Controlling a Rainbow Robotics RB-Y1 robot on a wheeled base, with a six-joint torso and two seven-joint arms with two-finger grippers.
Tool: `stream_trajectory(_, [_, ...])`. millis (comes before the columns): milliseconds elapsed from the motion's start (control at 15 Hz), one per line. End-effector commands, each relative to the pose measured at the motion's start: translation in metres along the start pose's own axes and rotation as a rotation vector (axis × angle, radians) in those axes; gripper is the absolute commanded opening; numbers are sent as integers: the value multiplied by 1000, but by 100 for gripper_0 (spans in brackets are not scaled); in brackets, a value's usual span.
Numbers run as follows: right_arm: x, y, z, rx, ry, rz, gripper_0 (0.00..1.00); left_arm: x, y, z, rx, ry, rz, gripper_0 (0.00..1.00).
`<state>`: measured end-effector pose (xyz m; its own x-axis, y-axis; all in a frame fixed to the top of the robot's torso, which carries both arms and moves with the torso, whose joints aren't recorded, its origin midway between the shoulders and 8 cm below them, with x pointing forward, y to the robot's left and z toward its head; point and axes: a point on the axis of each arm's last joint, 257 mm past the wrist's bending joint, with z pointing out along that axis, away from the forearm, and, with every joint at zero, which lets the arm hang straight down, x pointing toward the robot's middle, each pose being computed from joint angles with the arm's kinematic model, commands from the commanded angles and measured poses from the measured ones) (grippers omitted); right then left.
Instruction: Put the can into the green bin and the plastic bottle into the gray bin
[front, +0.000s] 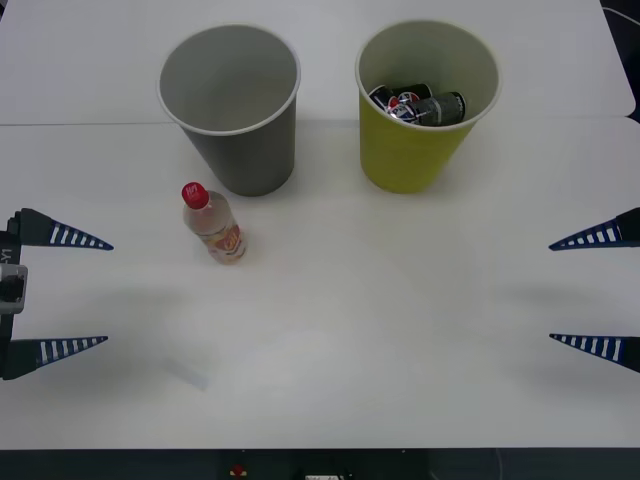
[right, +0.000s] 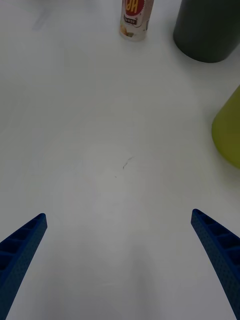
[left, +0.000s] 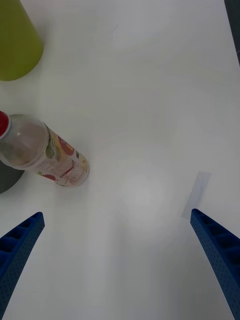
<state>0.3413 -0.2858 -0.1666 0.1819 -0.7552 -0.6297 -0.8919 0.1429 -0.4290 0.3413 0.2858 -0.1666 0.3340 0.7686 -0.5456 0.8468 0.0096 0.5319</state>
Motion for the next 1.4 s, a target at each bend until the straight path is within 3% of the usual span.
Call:
stream_trajectory(67, [0,0,0,0,0,0,100,0,0,0,0,0,0,100])
stream_trajectory(133, [0,0,0,0,0,0,100,0,0,0,0,0,0,100])
stream_trajectory(200, [0,0,0,0,0,0,100,7,1,1,-38,-7,-38,100])
stream_trajectory(333, [0,0,0,0,0,0,100,10,7,-5,-67,11,-21,100])
stream_trajectory(533, [0,0,0,0,0,0,100,14,5,-6,-72,19,-36,100])
stream_trajectory(733, [0,0,0,0,0,0,100,22,4,-4,-107,31,-96,100])
stream_trajectory(800, [0,0,0,0,0,0,100,25,3,-2,-119,31,-138,100])
stream_trajectory(933, [0,0,0,0,0,0,100,26,-3,4,-118,19,-276,100])
stream_trajectory(1200, [0,0,0,0,0,0,100,25,-9,24,-149,-21,-483,100])
stream_trajectory(1400, [0,0,0,0,0,0,100,27,-8,38,-210,-57,-579,100])
